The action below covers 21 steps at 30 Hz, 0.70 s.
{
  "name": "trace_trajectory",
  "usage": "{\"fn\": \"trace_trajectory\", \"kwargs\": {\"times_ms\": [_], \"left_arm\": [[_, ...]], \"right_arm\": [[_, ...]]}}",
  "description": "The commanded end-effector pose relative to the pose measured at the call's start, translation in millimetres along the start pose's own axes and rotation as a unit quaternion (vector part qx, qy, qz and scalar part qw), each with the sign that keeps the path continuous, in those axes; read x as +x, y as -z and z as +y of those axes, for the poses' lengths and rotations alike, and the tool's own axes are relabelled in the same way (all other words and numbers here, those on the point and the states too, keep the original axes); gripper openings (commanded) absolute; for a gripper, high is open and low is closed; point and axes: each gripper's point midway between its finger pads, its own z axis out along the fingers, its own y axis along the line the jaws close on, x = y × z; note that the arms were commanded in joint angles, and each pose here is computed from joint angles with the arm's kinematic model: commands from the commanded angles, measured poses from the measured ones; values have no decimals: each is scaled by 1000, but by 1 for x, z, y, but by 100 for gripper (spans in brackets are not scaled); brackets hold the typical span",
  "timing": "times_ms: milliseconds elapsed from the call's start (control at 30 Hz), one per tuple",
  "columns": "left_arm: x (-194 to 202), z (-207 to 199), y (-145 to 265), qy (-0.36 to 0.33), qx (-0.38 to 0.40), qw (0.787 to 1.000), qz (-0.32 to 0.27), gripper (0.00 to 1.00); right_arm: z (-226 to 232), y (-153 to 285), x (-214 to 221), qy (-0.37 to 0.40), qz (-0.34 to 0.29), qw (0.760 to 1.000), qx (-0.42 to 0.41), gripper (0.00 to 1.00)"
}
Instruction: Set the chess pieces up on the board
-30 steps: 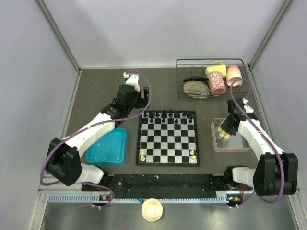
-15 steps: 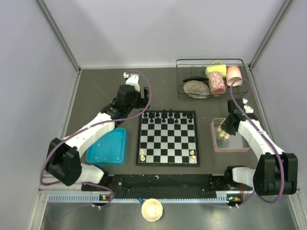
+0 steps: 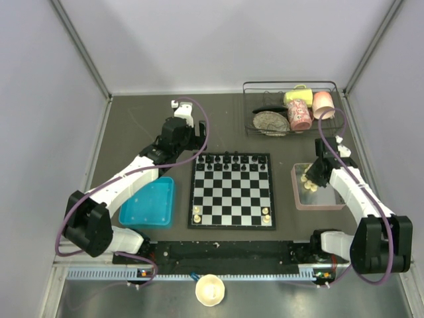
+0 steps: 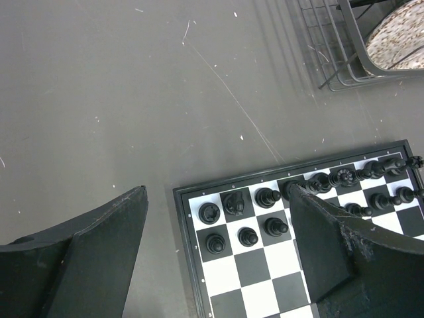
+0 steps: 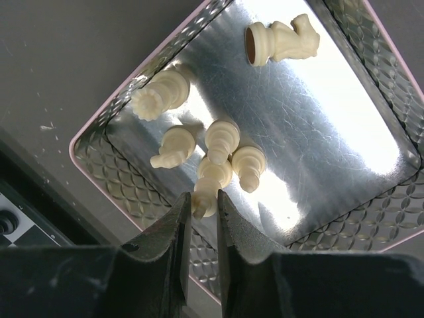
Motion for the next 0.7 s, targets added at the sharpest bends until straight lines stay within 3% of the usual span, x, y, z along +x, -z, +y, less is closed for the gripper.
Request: {"fn": "trace_trajectory", "kwargs": {"times_ms": [0, 333, 667], "left_arm": [[-23, -10, 0, 0, 15, 999, -30, 91], [-23, -14, 1, 2, 23, 999, -30, 91], [-24, -16, 4, 3, 27, 999, -33, 91]], "right_arm": [[-1, 10, -14, 3, -25, 1000, -6, 0], [7, 37, -22, 19, -31, 998, -43, 0], [32, 93, -51, 59, -72, 987, -127, 0]]}}
